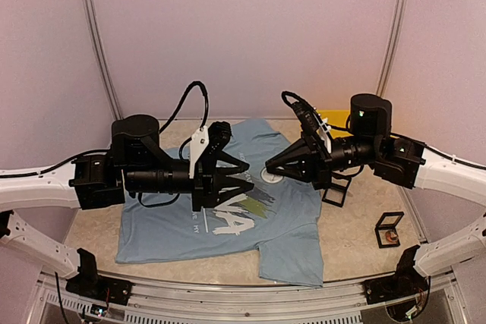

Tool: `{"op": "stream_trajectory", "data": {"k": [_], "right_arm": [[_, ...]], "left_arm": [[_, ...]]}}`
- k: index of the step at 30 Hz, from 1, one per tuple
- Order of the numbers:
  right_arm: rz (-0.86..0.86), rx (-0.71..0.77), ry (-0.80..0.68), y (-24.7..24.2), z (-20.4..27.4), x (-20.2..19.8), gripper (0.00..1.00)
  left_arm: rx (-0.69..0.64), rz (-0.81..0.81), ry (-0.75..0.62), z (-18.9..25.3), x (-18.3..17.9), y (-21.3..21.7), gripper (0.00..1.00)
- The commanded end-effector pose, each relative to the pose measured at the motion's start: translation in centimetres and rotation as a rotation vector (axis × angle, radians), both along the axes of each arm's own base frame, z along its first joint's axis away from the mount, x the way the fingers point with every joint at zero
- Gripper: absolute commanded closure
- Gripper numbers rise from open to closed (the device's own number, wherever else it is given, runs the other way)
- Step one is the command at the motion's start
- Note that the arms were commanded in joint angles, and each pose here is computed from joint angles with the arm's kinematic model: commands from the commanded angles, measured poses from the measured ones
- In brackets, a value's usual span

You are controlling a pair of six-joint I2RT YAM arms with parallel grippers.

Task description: Pin the brooch onto the clothing

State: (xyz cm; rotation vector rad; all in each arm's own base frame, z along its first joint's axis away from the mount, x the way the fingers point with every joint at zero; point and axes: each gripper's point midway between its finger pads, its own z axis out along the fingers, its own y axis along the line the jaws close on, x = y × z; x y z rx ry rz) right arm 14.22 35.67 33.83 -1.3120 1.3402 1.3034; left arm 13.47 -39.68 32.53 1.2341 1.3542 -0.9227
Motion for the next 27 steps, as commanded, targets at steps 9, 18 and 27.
{"op": "stream_trajectory", "data": {"k": [9, 18, 27], "right_arm": [[0.026, 0.028, -0.050, 1.9, 1.7, -2.1, 1.00], [0.028, 0.029, -0.064, 2.3, 2.0, -2.7, 1.00], [0.032, 0.030, -0.070, 2.3, 2.1, -2.8, 1.00]], "left_arm": [[-0.033, -0.008, 0.027, 1.4, -0.3, -0.2, 0.76], [-0.046, -0.031, 0.060, 1.5, -0.7, -0.5, 0.82], [-0.030, -0.043, 0.092, 1.0, -0.6, -1.5, 1.00]]}}
